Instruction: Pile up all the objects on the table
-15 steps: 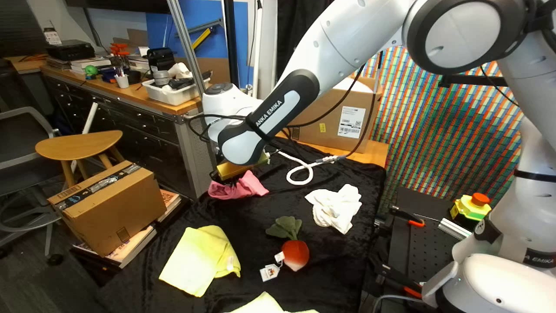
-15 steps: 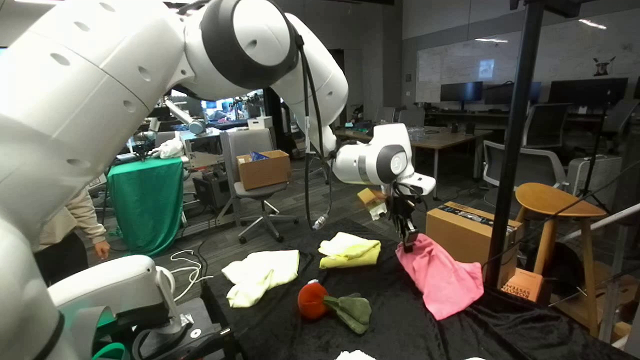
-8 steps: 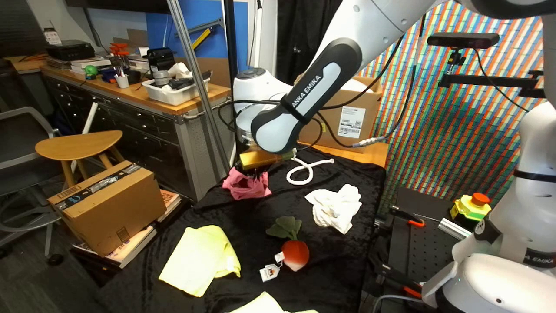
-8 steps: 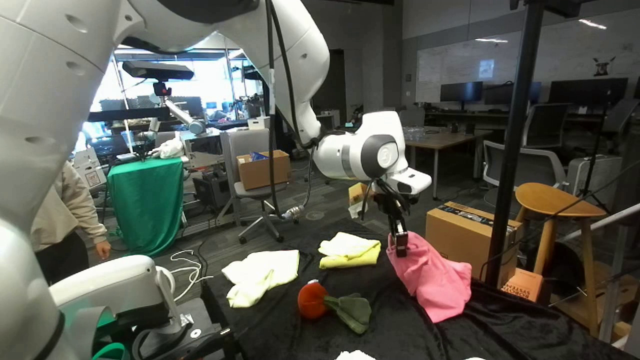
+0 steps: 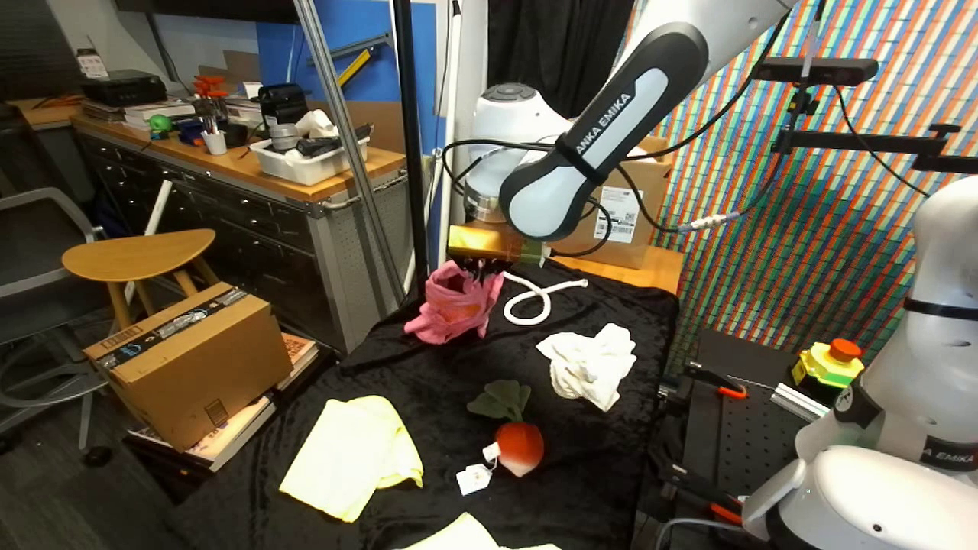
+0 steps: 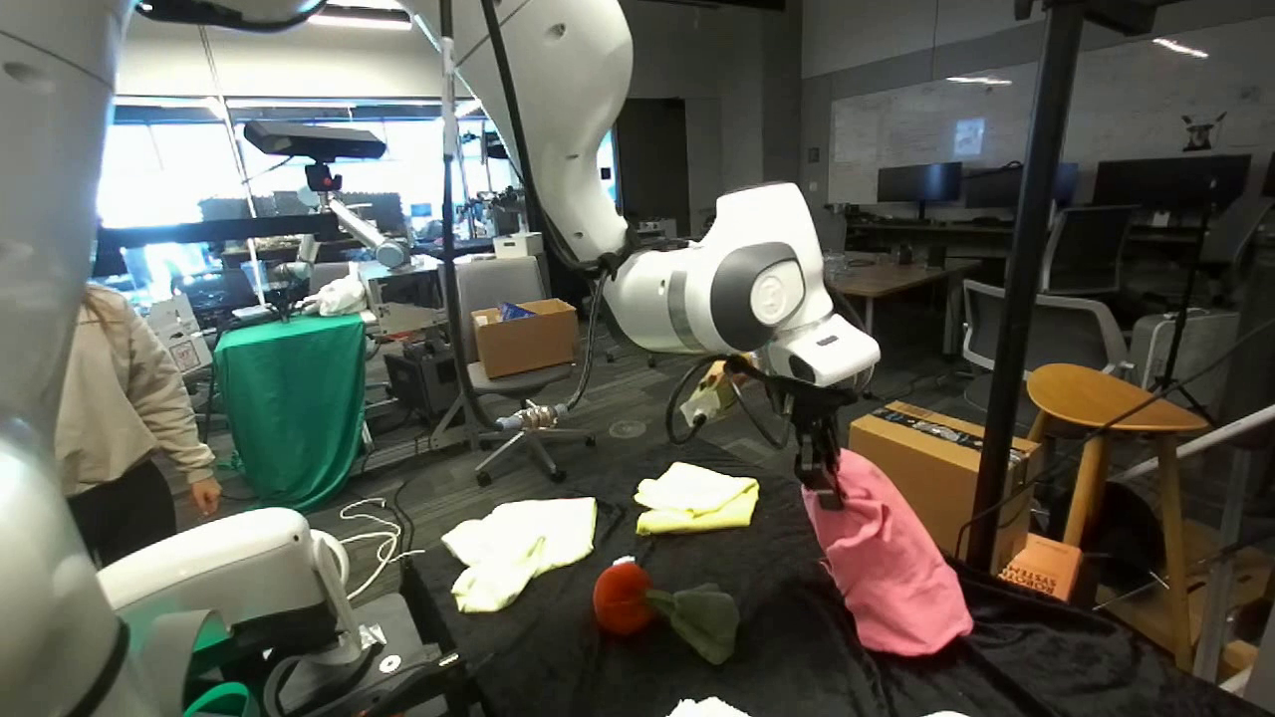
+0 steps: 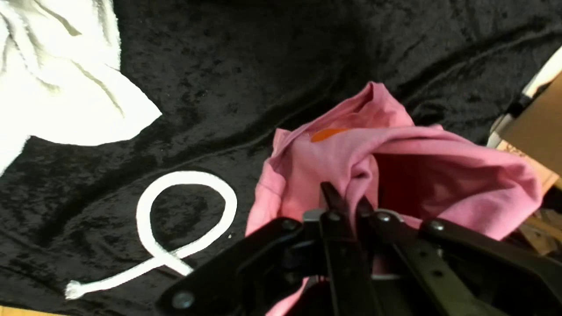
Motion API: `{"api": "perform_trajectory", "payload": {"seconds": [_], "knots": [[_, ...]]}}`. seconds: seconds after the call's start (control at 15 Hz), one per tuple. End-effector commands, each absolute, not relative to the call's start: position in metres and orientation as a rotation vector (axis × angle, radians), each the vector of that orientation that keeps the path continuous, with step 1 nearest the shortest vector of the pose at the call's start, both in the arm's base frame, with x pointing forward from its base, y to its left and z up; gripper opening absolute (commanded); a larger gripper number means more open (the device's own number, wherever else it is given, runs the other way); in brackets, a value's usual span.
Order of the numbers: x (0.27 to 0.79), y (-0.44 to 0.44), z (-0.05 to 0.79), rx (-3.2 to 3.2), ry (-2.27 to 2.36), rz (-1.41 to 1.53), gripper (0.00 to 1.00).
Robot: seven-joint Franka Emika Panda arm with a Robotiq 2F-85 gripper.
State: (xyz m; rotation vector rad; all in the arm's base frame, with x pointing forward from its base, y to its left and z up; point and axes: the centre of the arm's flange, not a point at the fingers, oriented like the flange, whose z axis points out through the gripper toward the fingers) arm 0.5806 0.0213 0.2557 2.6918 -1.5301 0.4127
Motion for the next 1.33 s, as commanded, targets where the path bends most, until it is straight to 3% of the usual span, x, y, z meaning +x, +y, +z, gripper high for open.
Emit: {"api": "perform_trajectory", "payload": {"seconds": [0.0,0.6,1.27], "knots": [[0.556,0.008,0.302,2.571,-1.733,0.551,0.04],[0.557,-0.045,0.374,2.319,-1.848,0.697,0.04],[0.591,-0.122,0.323,2.121,-1.994,0.585,0.04]]}}
